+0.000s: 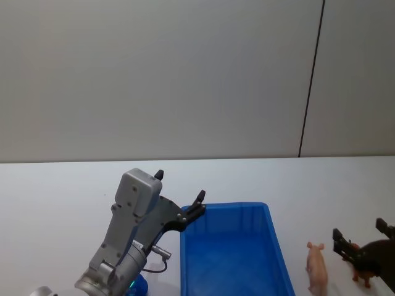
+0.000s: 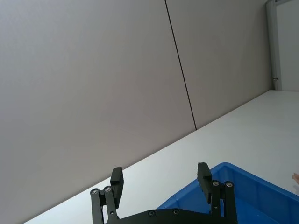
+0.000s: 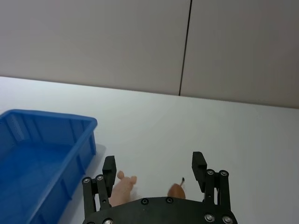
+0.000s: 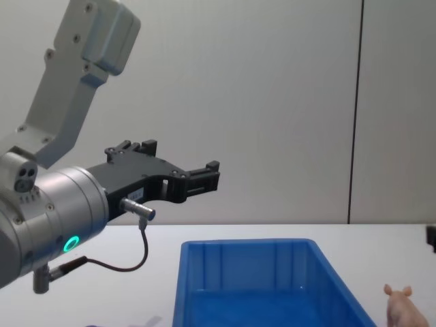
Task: Pick up the two dolls from the table and place them into the box.
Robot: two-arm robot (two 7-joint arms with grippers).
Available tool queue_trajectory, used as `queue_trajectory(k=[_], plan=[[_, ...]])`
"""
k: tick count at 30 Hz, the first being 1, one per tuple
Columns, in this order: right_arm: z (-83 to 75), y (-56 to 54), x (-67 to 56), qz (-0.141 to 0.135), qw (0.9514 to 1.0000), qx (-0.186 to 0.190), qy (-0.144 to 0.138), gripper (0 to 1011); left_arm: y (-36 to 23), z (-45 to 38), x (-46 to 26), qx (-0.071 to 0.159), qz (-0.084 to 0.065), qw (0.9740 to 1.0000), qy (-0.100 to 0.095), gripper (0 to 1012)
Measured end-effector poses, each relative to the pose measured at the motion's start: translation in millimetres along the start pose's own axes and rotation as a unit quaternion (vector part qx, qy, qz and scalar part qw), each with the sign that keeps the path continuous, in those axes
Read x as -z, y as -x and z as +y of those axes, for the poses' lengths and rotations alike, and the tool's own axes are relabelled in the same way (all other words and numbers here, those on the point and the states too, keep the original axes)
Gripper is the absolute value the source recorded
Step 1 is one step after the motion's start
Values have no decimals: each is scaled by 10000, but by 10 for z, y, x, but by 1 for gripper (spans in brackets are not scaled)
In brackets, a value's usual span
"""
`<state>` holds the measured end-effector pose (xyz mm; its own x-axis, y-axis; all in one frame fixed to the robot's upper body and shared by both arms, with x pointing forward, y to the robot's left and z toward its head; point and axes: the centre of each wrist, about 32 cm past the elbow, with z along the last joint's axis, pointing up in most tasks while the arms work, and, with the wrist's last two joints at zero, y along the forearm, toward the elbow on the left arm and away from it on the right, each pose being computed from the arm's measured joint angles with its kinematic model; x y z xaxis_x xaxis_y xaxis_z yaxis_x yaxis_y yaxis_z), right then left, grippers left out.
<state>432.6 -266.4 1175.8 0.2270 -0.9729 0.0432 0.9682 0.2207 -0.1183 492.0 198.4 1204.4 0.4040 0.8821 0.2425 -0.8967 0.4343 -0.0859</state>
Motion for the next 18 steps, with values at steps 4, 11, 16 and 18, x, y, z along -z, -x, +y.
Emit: queue_trajectory(k=[4,11,16,18], plan=[[-35,-25,28,-10,9999,71,103,1001,0,0,0,0,0,10000,0,1001],[-103,-83,107,-35,9992,217,336,1001,0,0,0,0,0,10000,0,1002],[-115,-114,161,-42,9986,268,449,1001,0,0,0,0,0,10000,0,1001],[-114,-128,192,-44,9983,290,507,994,0,0,0,0,0,10000,0,1002]])
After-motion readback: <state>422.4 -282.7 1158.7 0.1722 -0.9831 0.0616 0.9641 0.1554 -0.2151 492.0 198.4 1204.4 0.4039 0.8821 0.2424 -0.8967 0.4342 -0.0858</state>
